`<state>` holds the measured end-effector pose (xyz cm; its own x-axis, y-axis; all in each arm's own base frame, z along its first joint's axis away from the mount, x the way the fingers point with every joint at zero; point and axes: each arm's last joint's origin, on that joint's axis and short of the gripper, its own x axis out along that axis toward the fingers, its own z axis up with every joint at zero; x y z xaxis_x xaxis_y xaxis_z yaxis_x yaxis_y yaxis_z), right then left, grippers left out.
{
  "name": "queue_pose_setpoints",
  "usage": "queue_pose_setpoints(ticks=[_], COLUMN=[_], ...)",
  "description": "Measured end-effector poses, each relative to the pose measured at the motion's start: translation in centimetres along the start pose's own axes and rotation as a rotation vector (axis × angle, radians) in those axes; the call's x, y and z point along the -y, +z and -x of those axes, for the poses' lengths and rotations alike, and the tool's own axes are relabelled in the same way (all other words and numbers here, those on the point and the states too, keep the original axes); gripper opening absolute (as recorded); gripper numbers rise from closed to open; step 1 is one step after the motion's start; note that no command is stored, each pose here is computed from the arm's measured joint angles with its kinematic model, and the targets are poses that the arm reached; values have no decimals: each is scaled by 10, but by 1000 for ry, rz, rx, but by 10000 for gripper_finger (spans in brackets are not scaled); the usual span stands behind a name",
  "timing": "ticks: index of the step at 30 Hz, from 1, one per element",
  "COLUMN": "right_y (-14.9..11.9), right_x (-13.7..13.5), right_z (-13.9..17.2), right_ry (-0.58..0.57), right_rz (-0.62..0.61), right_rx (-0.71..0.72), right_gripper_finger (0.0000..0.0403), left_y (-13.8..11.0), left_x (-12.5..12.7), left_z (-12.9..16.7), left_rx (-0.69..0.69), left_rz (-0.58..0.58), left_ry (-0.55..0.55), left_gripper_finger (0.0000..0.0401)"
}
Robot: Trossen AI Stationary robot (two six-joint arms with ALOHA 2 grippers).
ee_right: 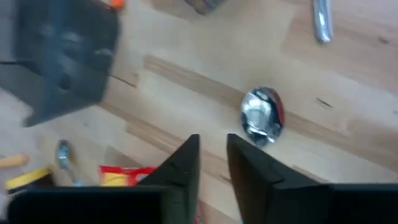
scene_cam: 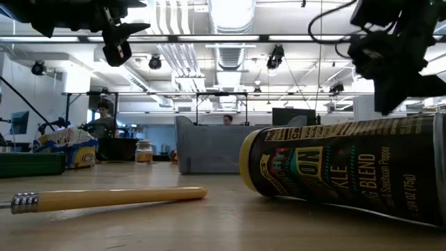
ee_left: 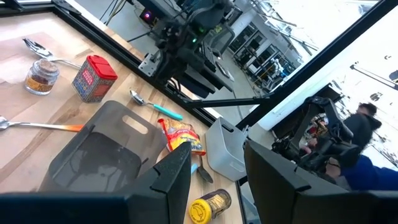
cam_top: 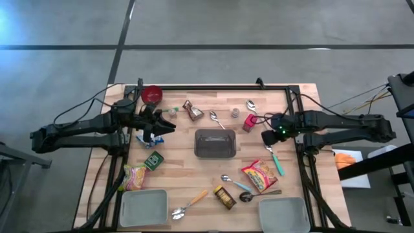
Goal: Pick & Place Food Item
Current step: Put the light green spoon into the right grey bin
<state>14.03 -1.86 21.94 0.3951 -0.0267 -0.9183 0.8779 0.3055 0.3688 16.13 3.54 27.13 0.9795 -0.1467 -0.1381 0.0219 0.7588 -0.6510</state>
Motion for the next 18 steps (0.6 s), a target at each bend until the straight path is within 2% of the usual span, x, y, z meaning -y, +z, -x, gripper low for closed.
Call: queue_pose_setpoints(ticks=[4,7,18], right_y=[-2,-5,-23], right_x=[3,3,-9], right_z=[-13,-21,-56], right_ry=[-46,-64,-255], right_rz=[-37,-41,59], right_rx=[-63,-144,-289], right_gripper_finger=[155,186,199], left_y=[0,0,-1], left_x=[0,0,0], left_z=[0,0,0], left_rx=[0,-1,-5], left_rz=[0,3,5], left_ry=[0,0,4], left_gripper_finger=[152,152,152])
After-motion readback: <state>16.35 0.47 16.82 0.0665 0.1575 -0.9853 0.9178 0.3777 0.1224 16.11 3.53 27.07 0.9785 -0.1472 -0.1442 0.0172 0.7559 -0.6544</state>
